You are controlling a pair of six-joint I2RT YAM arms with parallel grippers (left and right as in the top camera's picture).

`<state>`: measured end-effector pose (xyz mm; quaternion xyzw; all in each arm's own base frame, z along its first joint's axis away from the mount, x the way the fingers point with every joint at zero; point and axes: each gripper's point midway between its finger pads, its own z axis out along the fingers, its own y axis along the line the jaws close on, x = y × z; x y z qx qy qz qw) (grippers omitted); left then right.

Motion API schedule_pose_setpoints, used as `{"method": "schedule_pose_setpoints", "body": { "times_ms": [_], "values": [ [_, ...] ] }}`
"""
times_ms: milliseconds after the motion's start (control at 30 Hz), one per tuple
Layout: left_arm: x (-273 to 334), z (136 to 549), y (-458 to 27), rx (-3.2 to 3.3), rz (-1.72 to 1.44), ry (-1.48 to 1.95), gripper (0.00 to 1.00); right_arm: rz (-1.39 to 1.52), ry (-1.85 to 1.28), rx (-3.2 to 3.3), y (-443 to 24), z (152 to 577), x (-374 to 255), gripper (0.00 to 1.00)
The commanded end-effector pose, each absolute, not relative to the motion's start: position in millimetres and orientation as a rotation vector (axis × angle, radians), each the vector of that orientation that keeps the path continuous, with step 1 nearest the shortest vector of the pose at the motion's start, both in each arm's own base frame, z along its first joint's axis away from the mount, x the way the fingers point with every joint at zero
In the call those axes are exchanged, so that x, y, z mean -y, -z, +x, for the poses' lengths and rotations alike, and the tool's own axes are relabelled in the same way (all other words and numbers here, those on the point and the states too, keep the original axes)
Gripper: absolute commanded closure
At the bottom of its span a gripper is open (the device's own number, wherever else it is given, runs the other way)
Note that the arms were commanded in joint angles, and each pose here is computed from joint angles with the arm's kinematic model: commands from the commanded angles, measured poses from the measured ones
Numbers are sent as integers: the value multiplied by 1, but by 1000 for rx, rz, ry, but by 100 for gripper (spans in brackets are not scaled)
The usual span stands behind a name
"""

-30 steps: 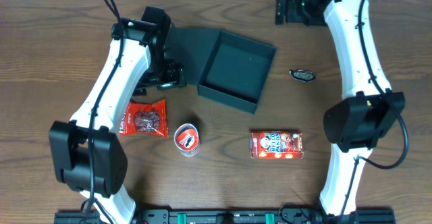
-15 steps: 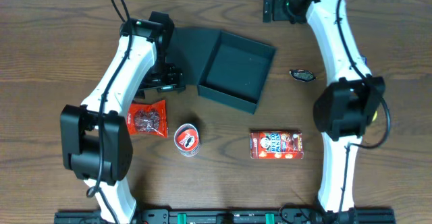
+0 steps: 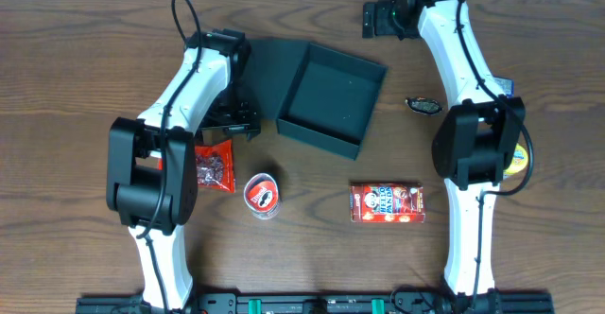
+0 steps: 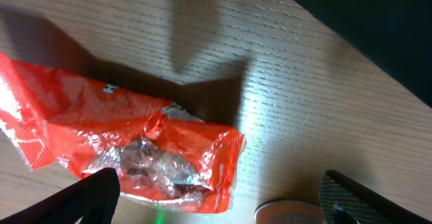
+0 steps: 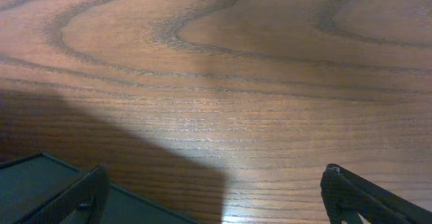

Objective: Pack container

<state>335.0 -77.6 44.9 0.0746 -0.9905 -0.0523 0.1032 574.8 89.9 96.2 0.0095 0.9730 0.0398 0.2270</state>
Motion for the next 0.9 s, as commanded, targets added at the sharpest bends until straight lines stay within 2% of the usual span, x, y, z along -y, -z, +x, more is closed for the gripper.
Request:
{"method": "schedule_pose_setpoints", "body": {
  "times_ms": [0,133,467,867],
  "values": [
    [74,338,-37,2913,207,183,5,23,-55,-2664,-99,578,-88,1],
    [74,340,-35,2920,208,180,5,57,90,-2651,-97,580,-70,1],
    [74,345,-34,2942,209,182,5,36,105,-2749,-55,570,-74,1],
    [77,358,-32,2993,216,160,5,-15,137,-2876,-44,539,-76,1]
  ]
}}
